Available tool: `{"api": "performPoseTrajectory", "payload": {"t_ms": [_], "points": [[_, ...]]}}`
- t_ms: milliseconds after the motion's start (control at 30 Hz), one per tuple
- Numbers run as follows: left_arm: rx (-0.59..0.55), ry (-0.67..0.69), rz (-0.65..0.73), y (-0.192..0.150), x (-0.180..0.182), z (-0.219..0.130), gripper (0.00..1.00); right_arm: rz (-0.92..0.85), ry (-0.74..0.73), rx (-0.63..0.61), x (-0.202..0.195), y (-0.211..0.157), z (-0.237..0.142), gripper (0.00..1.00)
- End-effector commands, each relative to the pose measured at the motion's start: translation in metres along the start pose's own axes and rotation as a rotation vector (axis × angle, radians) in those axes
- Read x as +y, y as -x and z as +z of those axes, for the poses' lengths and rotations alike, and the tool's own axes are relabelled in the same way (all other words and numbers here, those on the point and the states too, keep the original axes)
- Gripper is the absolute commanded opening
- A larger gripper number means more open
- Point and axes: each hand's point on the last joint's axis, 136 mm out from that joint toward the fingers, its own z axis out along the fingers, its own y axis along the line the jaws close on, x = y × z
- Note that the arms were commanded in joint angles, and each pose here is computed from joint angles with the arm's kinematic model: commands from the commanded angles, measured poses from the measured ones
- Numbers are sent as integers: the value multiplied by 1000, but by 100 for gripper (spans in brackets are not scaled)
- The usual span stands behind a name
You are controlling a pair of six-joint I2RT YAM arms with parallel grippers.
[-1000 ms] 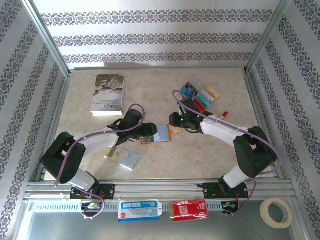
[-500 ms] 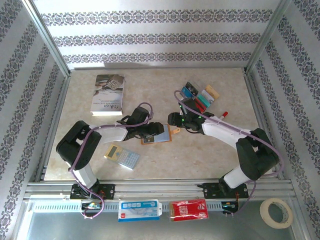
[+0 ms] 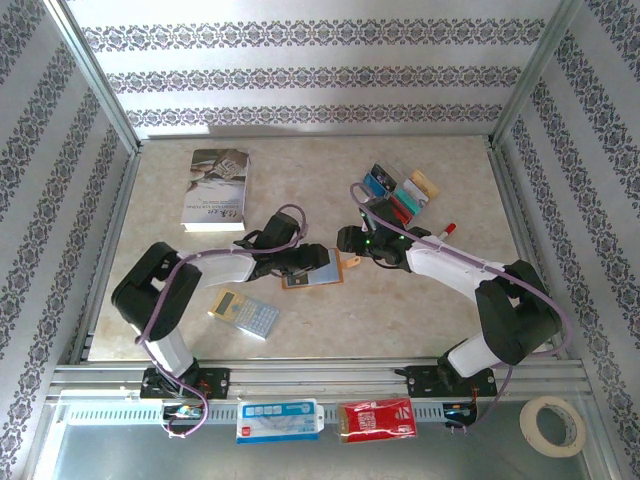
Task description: Take the credit cards out of the card holder
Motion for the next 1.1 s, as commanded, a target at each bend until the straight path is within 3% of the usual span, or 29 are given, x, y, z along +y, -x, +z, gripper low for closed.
{"api": "performPoseTrajectory", "payload": {"t_ms": [0,200,367,433,733,1067], "points": [[-93,24,3,15,-4,-33,63,-20,95,-10,19,4,-4,57],[-177,158,-81,21,46,-67,68,-102,255,40,64,-9,2,81],[-213,181,-161,18,75,-83,68,-95,310,112,88,-27,21,84],[-217,175,-172,16,78,-85,65,-61,312,142,90,-32,29,81],[-167,128,-155,17,68,-73,45,26,299,250,94,-50,60,42],[-133,131,-127,19,64,-57,32,58,262,309,89,-66,77,28]]}}
